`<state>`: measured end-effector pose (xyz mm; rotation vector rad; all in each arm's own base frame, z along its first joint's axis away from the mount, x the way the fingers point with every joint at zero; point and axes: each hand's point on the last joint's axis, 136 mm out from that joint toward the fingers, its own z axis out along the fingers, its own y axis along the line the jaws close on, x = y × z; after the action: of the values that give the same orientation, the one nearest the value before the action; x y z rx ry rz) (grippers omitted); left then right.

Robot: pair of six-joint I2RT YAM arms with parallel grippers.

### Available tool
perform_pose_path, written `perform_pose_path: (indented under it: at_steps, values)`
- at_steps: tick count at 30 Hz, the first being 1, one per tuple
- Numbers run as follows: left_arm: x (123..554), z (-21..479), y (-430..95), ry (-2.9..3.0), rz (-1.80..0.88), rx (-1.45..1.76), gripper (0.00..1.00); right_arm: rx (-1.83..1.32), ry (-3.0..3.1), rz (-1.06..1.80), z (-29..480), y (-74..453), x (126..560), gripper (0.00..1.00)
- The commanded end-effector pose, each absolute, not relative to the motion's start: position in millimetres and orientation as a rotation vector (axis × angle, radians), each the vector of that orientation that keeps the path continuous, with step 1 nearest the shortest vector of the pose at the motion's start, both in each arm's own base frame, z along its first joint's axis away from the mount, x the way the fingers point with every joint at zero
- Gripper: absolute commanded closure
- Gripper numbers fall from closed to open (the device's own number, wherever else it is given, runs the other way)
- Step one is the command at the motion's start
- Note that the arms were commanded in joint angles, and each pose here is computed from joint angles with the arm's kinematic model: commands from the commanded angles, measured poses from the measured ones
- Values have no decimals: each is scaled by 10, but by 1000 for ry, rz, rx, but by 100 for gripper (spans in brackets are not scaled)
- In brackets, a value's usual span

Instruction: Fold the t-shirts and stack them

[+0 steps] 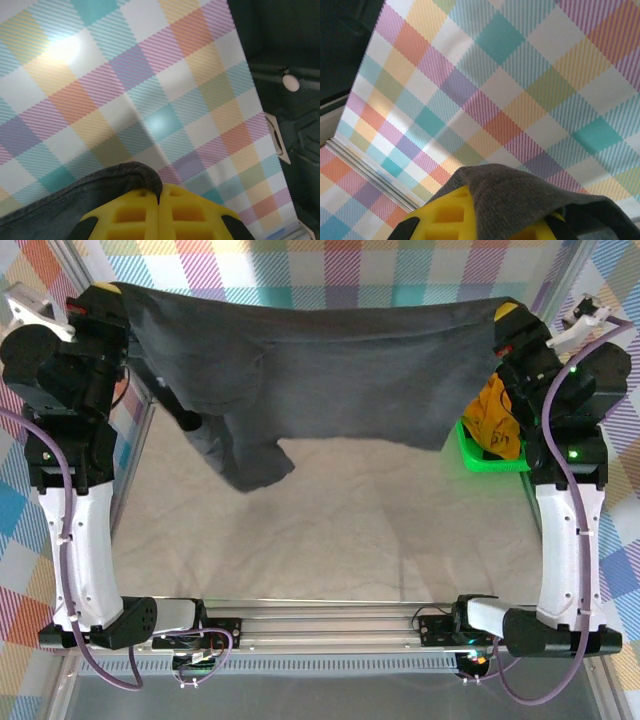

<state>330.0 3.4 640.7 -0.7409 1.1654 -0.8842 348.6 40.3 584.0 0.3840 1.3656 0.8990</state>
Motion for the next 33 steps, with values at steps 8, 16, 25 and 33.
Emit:
perform_pose_path:
  at_steps: [8, 16, 25, 33]
  values:
    - [4713, 5428, -86, 1456, -942, -884, 100, 444, 1568, 1064, 5151, 597, 4564, 100]
    - [5215, 5516, -81, 1480, -1029, -820, 100, 438, 1624, 1105, 5171, 658, 5061, 100]
    - [4236, 6144, 92, 1364, -983, -841, 100, 538, 1535, 853, 5587, 169, 4603, 100]
    - [3585, 4075, 11, 1699, -872, -1240, 100, 861, 1782, 751, 4007, 49, 3962, 100]
